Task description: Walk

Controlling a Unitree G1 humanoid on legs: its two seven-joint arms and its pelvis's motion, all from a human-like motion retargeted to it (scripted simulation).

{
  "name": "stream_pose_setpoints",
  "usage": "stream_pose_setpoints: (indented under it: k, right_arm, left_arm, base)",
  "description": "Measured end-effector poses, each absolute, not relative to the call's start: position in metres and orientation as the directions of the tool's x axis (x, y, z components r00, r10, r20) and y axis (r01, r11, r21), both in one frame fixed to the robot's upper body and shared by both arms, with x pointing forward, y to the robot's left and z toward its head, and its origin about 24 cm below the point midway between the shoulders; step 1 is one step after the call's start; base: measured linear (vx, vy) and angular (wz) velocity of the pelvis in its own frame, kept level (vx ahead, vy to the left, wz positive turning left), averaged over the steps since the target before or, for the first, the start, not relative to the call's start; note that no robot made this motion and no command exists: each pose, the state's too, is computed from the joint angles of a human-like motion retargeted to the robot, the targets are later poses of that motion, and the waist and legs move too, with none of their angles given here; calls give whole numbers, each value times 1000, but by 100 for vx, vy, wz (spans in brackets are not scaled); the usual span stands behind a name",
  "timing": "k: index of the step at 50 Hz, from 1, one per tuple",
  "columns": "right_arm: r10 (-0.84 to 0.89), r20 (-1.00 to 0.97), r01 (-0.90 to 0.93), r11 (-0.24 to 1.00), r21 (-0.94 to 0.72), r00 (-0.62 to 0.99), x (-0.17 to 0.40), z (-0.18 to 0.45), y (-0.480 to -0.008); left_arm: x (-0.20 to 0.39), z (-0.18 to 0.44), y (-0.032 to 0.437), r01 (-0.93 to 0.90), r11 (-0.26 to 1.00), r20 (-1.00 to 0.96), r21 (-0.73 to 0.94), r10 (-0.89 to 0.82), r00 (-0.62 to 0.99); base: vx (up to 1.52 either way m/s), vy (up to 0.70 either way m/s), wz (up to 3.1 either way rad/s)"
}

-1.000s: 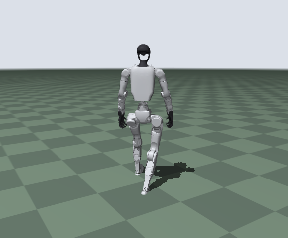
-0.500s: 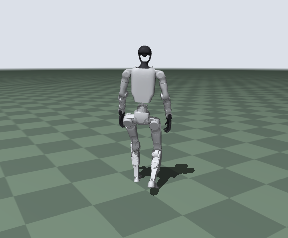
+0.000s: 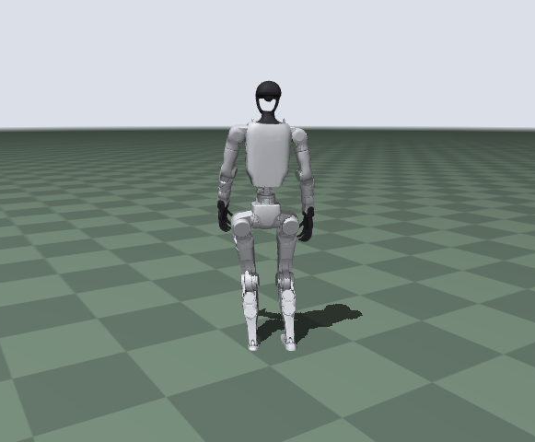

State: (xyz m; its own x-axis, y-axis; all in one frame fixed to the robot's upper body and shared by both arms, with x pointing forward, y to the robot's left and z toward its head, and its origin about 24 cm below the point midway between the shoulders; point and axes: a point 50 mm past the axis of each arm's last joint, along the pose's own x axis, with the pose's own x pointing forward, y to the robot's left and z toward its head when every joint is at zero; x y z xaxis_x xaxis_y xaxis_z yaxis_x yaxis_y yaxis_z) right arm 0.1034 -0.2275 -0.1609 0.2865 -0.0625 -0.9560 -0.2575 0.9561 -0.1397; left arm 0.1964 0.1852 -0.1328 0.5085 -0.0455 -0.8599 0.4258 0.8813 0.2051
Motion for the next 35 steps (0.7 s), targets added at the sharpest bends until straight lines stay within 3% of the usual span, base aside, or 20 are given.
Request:
stream_pose_setpoints:
  k: [15,35]
  right_arm:
    - [-83,-967,-187,974,-130,242,87,-164,-232]
    - [-92,-984,-178,977,-119,154,60,-168,-236]
  left_arm:
    - [124,-163,186,459,886,-964,63,-65,256]
    - [139,-159,179,434,898,-947,70,-77,313]
  base:
    - [5,-1,31]
    - [0,1,29]
